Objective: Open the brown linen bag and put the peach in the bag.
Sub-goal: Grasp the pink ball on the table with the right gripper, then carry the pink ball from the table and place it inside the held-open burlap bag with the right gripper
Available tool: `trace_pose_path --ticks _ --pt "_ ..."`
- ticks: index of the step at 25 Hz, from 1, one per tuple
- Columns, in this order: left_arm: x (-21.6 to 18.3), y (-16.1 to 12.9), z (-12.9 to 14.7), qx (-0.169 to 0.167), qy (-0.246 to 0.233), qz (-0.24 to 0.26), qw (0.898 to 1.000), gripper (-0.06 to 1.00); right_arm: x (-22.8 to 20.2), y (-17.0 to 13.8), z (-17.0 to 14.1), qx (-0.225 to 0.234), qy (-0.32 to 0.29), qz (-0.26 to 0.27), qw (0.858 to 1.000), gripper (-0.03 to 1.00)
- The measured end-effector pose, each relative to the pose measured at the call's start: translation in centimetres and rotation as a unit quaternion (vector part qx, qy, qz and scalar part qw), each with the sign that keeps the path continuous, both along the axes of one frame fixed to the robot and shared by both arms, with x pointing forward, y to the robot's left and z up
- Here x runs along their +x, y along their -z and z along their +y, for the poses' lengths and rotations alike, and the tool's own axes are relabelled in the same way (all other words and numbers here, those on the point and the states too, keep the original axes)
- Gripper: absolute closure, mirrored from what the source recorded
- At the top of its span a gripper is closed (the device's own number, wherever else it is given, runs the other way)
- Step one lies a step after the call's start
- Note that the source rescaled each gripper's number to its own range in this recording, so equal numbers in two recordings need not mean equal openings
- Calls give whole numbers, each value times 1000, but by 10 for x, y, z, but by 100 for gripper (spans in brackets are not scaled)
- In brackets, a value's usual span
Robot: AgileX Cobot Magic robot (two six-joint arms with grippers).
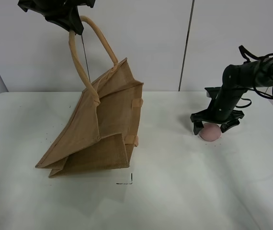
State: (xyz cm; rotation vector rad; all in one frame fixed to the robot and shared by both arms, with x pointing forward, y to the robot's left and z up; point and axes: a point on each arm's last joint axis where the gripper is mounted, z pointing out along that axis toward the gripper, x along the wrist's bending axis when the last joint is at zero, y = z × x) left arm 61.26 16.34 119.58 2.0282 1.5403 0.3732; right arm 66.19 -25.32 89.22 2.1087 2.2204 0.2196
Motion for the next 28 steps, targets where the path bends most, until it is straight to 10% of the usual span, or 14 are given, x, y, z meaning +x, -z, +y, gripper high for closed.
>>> trace_pose_path --ticks 7,19,28 --pt "0 0 -1 -4 1 1 1000 94 2 -3 1 4 2 -9 1000 95" --pt "-7 -8 1 -10 6 -8 1000 94 7 -141 33 142 -54 -114 982 97" --pt "-11 -14 2 -13 6 -15 1000 94 -17 -175 149 204 -199 -166 944 97"
